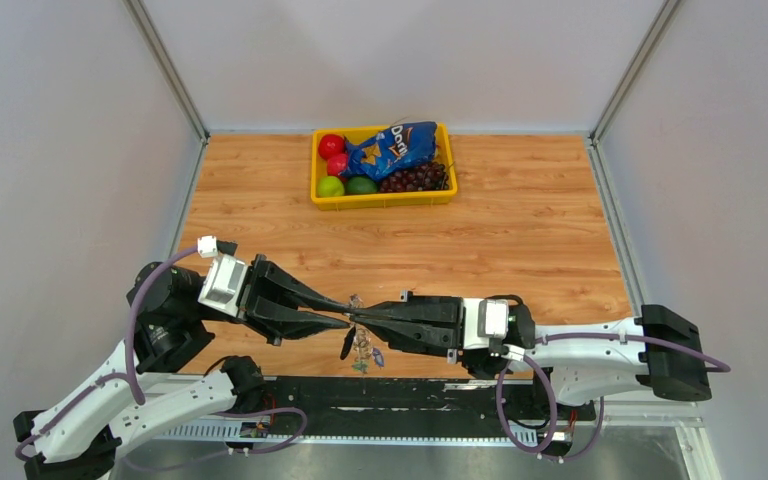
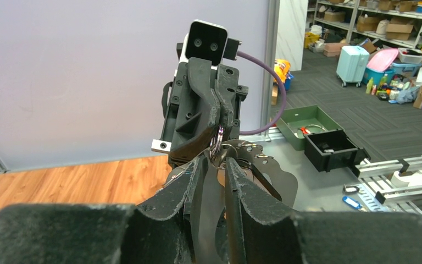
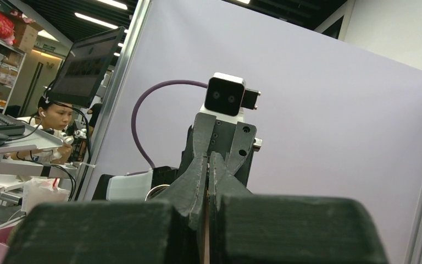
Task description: Put the keys on the keyring
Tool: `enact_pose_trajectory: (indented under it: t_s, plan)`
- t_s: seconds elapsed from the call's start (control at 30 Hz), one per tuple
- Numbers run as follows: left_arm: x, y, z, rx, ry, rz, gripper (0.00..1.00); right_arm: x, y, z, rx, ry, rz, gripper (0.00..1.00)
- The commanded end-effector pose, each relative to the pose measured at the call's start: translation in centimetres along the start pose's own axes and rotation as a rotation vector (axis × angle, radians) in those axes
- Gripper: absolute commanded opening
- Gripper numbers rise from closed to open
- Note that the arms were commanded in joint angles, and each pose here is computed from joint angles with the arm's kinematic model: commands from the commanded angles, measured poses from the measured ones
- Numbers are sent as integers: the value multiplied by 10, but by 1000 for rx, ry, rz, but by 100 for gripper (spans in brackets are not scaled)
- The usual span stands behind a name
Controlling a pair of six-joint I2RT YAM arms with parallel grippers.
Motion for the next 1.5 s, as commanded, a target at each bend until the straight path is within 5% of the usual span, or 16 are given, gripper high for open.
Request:
enact_pose_trajectory:
  t_s: [0.0, 0.63, 0.83, 1.33, 1.47]
  plan:
    - [-1, 0, -5, -18, -24, 9, 28, -15, -3, -24, 5, -112, 5, 0]
    - [1, -1, -6, -25, -28, -4, 19, -15, -5, -15, 15, -89, 19, 0]
    - [1, 0, -6, -22, -26, -10, 0, -13, -6, -11, 27, -67, 31, 0]
    - [8, 9, -2, -2, 41, -153, 0, 18, -16, -14, 62, 134, 172, 1]
    - [9, 11, 2, 3, 73, -181, 0, 25, -21, -15, 61, 219, 231, 30]
Point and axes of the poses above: each gripper's point midway between its finger pads, its own x axis back along the fingers, its own y axis along the line the jaws close on, z = x × y, the point moved 8 cm from there along x, back along the fingers, and after that the axes turned 7 degrees about -x, right-handed, at the moved point
